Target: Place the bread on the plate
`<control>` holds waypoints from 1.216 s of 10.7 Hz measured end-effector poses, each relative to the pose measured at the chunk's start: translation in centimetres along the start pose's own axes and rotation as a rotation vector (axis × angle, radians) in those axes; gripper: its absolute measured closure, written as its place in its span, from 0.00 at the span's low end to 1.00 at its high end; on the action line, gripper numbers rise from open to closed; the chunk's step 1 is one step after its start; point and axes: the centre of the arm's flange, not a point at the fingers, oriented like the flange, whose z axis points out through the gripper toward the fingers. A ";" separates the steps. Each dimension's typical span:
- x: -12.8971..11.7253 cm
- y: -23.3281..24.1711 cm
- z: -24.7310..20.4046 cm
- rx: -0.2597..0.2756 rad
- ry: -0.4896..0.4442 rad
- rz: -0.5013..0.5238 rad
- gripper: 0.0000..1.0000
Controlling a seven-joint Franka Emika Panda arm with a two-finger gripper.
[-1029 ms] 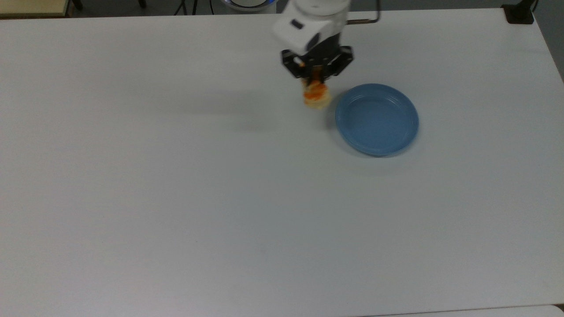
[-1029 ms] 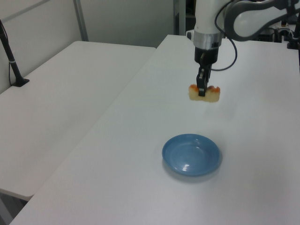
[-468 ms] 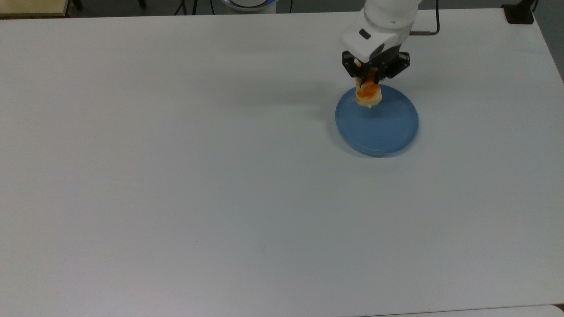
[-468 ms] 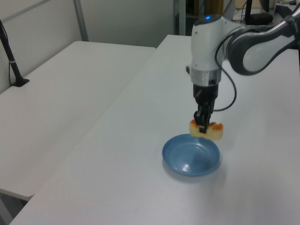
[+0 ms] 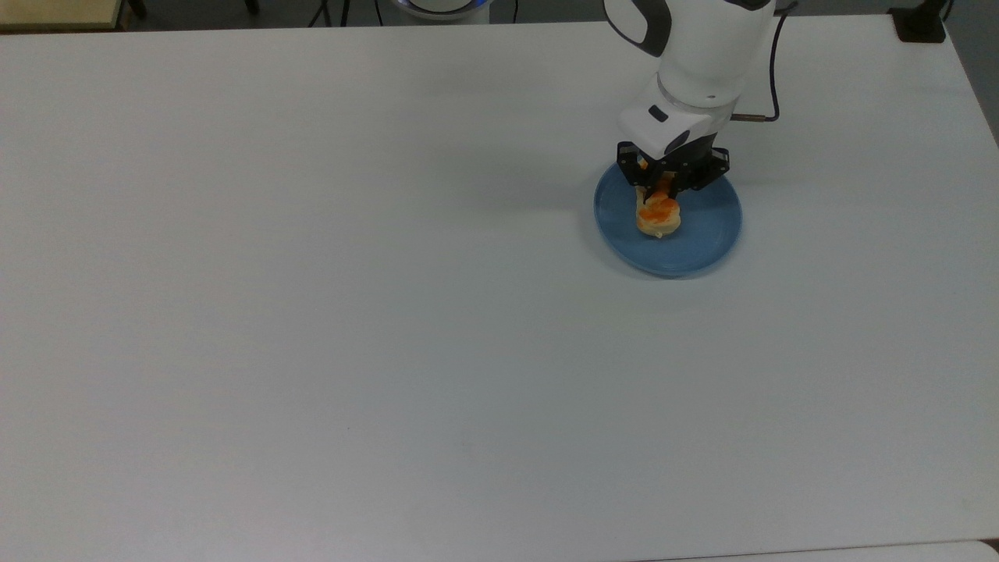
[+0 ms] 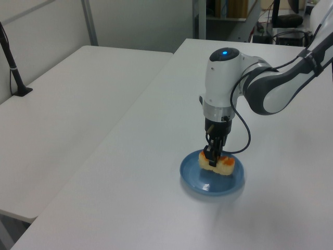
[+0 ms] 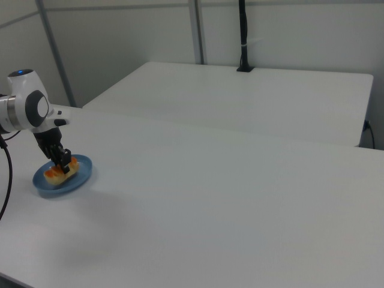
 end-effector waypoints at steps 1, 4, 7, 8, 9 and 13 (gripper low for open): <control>0.0 0.0 0.3 -0.005 0.001 -0.001 0.69; 0.6 0.0 0.5 -0.002 0.002 0.009 0.34; 1.0 -0.1 -0.3 0.003 0.021 0.007 0.00; 1.5 0.3 -1.5 0.001 0.030 0.019 0.00; 2.4 1.6 -3.8 -0.010 0.038 0.053 0.00; 5.4 16.0 -18.6 -0.080 0.036 0.284 0.00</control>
